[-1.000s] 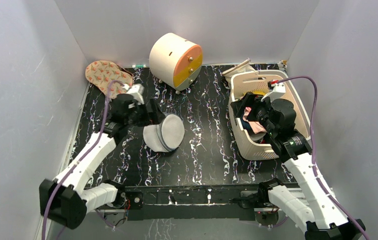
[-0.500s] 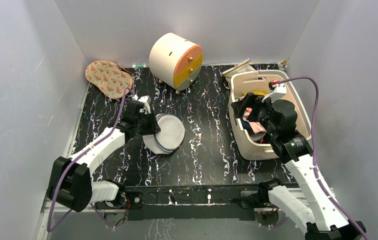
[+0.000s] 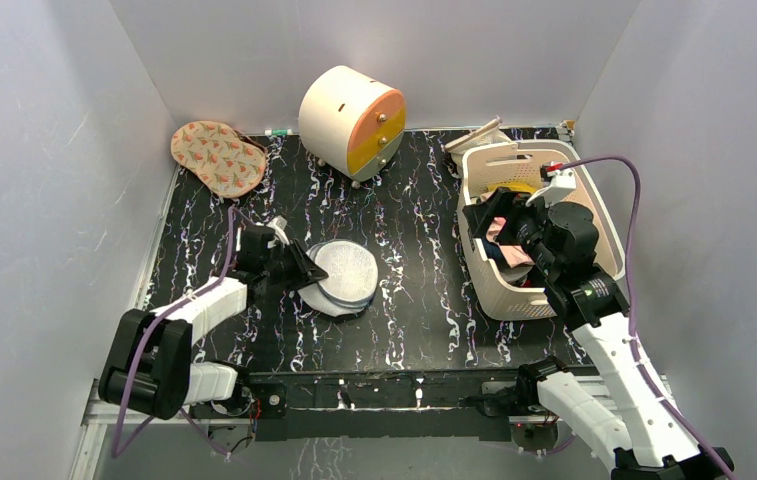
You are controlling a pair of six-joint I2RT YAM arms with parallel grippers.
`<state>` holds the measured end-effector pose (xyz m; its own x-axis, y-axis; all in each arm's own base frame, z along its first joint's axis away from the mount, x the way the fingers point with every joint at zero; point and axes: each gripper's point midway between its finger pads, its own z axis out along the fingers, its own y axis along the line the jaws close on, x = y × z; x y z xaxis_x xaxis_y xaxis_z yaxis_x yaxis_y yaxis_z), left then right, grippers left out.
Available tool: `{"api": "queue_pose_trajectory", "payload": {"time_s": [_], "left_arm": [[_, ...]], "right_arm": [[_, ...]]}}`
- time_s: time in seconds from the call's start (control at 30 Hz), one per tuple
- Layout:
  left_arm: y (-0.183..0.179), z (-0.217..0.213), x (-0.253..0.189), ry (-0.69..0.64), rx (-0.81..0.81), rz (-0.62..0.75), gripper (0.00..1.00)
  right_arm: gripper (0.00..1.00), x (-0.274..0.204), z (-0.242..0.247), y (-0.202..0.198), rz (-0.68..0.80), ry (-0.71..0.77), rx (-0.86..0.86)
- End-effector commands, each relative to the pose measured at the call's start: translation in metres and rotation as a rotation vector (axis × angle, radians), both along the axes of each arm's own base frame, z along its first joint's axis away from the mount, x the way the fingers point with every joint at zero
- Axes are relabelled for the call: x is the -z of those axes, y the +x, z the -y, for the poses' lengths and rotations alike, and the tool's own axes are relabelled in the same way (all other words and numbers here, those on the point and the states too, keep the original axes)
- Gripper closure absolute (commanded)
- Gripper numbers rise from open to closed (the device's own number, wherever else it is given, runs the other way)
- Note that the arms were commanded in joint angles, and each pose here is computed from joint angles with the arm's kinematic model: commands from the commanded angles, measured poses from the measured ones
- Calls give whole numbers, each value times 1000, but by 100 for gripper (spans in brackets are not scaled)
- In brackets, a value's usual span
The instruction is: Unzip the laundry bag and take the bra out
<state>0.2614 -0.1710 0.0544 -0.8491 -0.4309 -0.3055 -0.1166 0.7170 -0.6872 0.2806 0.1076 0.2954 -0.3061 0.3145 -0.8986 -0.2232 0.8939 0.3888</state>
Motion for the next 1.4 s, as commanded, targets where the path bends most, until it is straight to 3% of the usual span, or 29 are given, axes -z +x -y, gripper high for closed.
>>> {"api": "queue_pose_trajectory", "payload": {"time_s": [0.0,0.07,0.33,0.53,0.67,0.8,0.93,1.1,1.37], "left_arm": [[6,2,-26,-31,12,85,74],[7,-1,-35,7,33,107,63],[2,-24,-68,145,24,177,3],[-1,-58,-87,266,-128,211,2],[7,-87,-124,356,-262,318,2],[15,-100,-192,382,-311,505,2],[23,-99,-289,383,-296,778,2],[8,-97,-394,365,-269,1047,2],[-35,-89,-449,309,-191,1252,2]], "right_arm": [[11,-20,1,2,67,10,5],[11,-22,4,1,77,6,17],[11,-18,4,1,66,-6,15],[10,-22,7,5,85,-33,25],[8,-18,4,5,83,-32,7],[4,-21,11,5,86,-43,41],[2,-43,10,0,143,-72,15],[2,-81,1,-18,262,-60,-71],[2,-125,9,-42,393,-46,-58]]}}
